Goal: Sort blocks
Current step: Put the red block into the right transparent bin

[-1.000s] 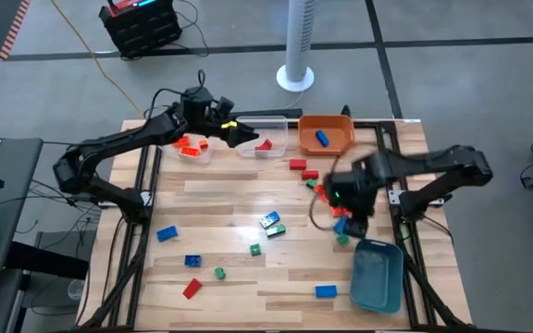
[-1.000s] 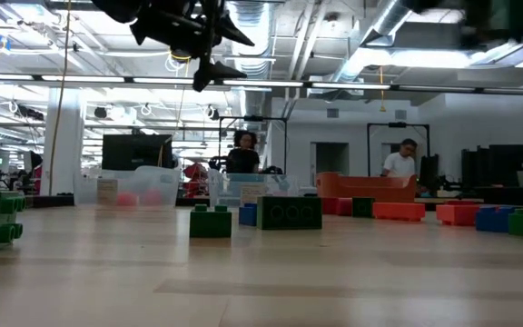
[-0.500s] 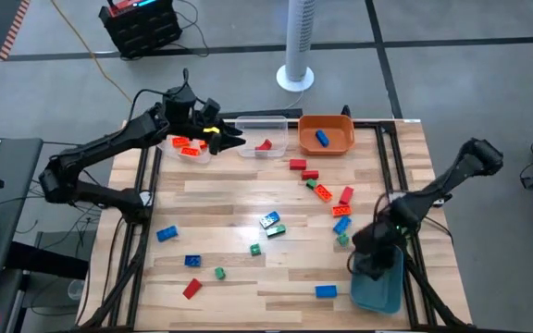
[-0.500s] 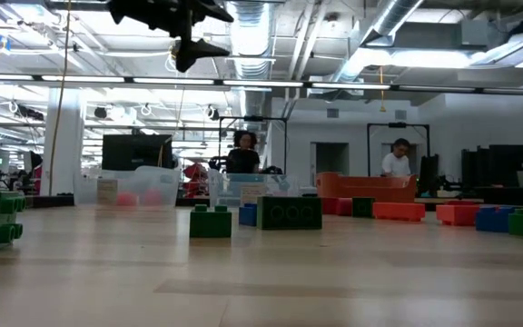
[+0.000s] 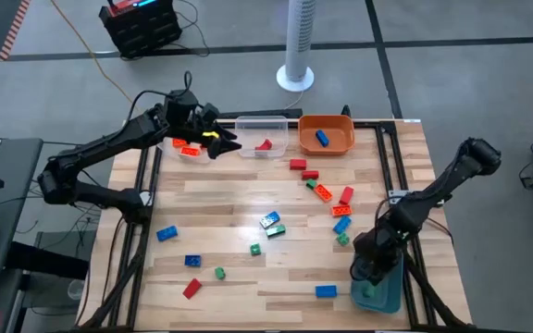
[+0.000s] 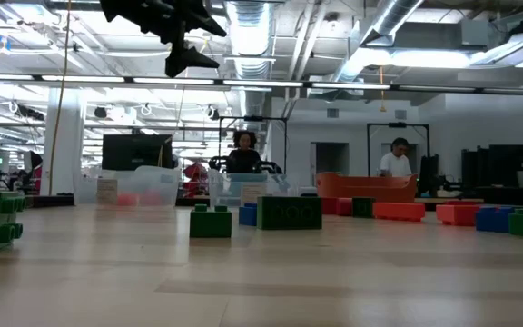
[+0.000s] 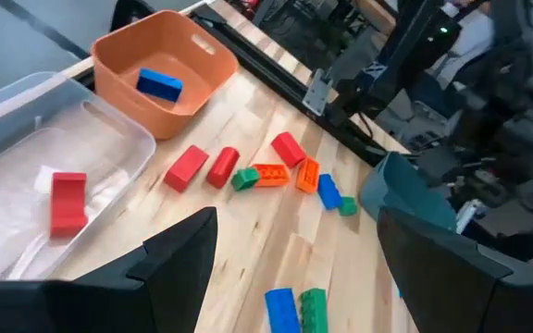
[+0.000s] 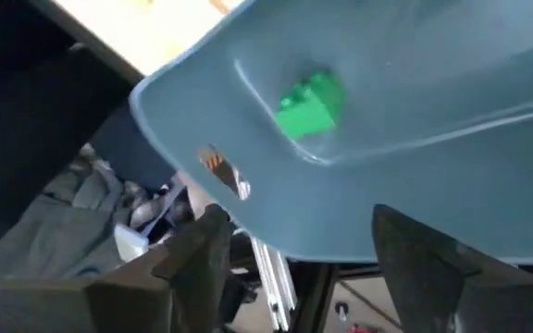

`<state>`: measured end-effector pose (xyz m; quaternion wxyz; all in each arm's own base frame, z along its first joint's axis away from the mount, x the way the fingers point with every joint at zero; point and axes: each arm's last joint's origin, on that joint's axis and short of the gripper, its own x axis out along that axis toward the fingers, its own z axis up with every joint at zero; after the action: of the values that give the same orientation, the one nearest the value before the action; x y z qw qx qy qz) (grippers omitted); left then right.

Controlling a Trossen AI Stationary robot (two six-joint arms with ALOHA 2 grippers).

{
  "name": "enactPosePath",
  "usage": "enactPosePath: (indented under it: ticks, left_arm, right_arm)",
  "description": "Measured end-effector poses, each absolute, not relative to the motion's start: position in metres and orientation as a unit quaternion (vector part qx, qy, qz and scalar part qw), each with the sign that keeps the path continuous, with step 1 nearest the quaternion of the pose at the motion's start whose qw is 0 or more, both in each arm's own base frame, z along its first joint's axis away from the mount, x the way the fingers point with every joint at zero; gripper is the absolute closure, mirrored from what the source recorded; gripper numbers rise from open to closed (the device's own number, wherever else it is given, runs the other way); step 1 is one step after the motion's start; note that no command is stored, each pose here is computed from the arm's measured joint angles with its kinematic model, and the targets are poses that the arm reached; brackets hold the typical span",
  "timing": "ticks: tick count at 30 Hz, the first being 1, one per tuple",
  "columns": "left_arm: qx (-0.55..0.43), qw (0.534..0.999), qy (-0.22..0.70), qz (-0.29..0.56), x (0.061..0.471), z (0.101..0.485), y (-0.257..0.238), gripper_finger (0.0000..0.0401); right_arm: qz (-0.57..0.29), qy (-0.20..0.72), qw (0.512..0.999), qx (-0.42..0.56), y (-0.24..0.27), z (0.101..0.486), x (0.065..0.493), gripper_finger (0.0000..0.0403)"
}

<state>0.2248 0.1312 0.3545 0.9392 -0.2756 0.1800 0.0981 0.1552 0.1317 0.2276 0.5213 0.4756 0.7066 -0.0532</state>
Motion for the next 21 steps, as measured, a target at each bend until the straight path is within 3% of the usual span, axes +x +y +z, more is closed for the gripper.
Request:
enactPosePath:
  ticks: [7, 10, 15, 21]
  left_arm:
    - [-0.286, 0.925, 0.178, 0.177, 0.225, 0.352, 0.134, 0.0111]
    - [-0.305, 0.912, 0.176, 0.212, 0.225, 0.350, 0.136, 0.0111]
    - [-0.350, 0.890, 0.168, 0.241, 0.228, 0.346, 0.139, 0.0111]
    - [-0.343, 0.899, 0.144, 0.230, 0.236, 0.349, 0.136, 0.0111]
  right_arm:
    - [-0.175, 0.559, 0.660, 0.470, 0.091, 0.281, 0.139, 0.0130]
    - [-0.262, 0.494, 0.699, 0.445, 0.063, 0.285, 0.128, 0.0130]
    - [-0.401, 0.456, 0.672, 0.424, 0.018, 0.262, 0.119, 0.0130]
    - [-0.431, 0.414, 0.666, 0.446, -0.018, 0.238, 0.128, 0.0130]
